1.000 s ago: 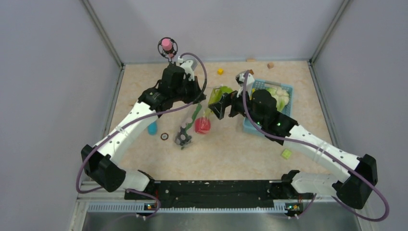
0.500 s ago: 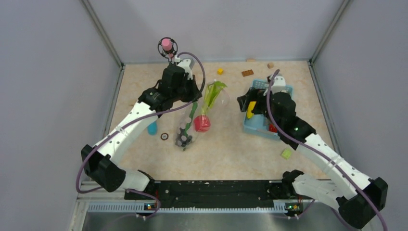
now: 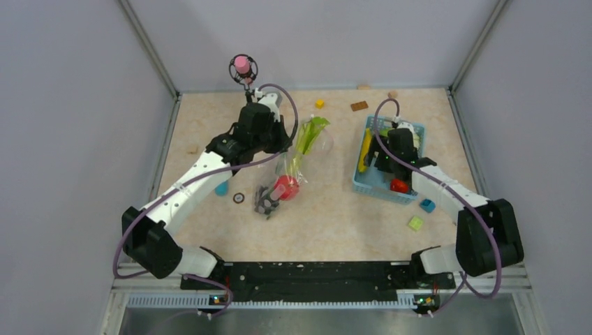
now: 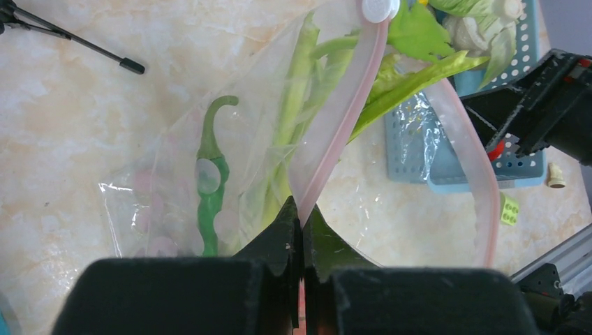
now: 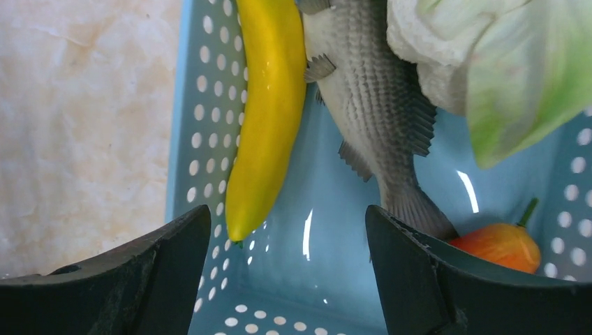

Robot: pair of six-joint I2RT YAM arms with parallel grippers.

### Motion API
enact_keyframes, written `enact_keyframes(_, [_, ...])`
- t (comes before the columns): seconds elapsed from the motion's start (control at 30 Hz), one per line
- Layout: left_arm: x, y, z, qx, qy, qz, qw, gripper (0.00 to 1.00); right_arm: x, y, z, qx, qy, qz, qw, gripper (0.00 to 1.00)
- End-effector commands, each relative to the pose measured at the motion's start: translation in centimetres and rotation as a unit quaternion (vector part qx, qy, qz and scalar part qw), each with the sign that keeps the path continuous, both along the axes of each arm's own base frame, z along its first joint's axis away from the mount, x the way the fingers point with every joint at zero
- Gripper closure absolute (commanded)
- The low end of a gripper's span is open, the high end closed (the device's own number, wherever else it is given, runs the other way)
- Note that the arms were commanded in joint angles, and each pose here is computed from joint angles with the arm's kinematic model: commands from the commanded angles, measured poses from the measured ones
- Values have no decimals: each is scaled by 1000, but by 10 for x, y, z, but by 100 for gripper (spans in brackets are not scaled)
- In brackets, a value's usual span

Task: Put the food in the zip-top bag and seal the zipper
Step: Pick up the fake fruit from the bin.

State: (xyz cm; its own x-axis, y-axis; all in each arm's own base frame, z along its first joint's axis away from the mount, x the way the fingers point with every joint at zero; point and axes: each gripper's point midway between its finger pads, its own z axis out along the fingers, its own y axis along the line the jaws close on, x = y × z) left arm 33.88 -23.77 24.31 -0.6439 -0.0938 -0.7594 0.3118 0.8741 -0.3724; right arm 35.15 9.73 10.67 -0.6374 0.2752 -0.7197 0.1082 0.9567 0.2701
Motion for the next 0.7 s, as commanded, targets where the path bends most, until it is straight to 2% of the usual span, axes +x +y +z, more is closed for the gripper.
enact_keyframes(0.0, [8, 6, 13, -13, -37, 16, 999, 100, 34, 11, 7, 30, -19, -14, 999, 23])
enact_keyframes(0.2, [7, 8, 6, -12, -32, 19, 999, 100, 50, 10, -15, 69, -9, -87, 994, 35])
enact_keyframes(0.37, [8, 7, 3, -12, -28, 17, 999, 100, 59, 19, -28, 107, -3, -106, 989, 37])
enact_keyframes(0.67, [8, 6, 2, -14, -24, 16, 999, 100, 65, 20, -57, 119, 22, -136, 983, 41])
